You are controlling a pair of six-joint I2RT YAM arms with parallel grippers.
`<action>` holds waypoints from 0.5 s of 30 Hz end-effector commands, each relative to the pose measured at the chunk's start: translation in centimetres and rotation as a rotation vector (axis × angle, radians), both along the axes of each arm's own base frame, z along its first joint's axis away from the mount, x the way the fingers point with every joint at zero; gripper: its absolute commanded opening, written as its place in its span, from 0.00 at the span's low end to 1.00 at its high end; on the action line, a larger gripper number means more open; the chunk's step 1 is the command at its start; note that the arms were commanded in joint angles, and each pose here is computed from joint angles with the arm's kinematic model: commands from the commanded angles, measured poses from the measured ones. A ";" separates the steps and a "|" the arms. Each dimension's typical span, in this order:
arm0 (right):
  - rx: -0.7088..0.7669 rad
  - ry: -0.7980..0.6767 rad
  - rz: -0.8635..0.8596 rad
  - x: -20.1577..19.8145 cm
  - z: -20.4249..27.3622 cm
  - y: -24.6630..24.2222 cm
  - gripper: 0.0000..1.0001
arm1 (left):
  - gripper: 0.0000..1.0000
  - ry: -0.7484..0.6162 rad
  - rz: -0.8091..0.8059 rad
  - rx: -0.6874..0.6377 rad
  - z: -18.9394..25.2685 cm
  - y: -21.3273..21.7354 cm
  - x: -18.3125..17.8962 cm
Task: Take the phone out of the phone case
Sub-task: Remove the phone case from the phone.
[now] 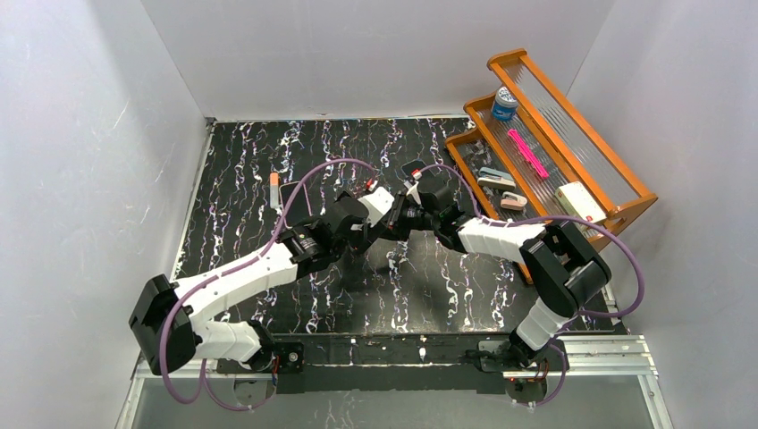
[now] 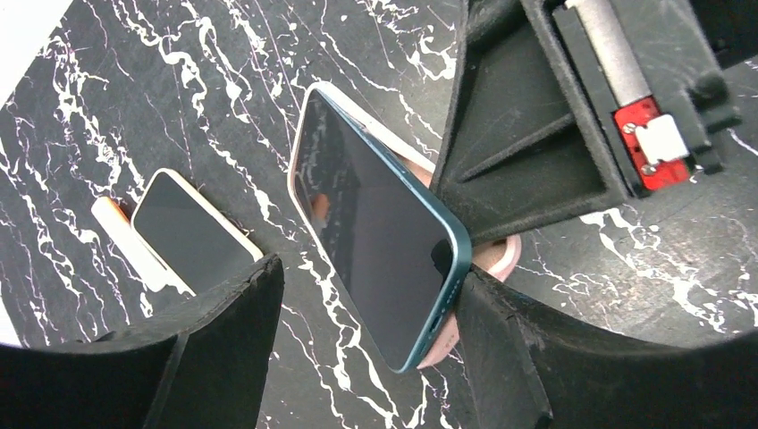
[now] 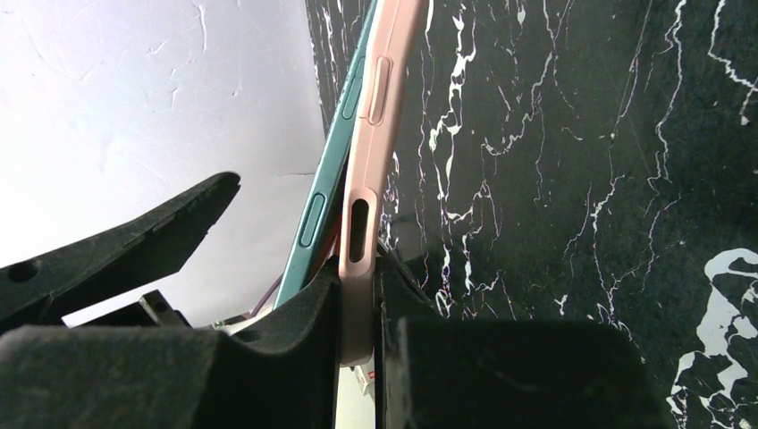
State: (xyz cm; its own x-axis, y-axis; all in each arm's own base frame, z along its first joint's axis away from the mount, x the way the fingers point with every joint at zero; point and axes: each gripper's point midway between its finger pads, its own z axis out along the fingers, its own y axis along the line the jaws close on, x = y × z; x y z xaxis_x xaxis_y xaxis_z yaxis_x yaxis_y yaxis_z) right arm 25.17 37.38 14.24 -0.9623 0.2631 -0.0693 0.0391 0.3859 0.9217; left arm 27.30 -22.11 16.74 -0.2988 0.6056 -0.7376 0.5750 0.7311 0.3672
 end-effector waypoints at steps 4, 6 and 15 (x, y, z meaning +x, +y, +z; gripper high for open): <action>0.156 -0.137 0.089 -1.6 6.2 1.5 0.01 | 0.64 0.001 0.042 0.129 -1.8 1.1 0.6; 0.160 -0.147 0.087 -1.6 6.6 1.5 0.01 | 0.62 0.000 0.053 0.154 -2.2 1.2 0.6; 0.142 -0.149 0.071 -1.7 6.0 1.3 0.01 | 0.19 0.003 0.057 0.168 -2.5 1.1 0.6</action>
State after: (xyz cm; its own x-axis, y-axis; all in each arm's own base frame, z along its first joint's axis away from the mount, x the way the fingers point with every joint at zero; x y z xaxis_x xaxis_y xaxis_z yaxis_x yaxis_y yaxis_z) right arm 25.05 37.55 14.41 -0.9565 0.2758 -0.0957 0.0233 0.3990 0.9166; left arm 27.53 -21.82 13.63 -0.3272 0.7003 -0.6345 0.5715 0.6813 0.4573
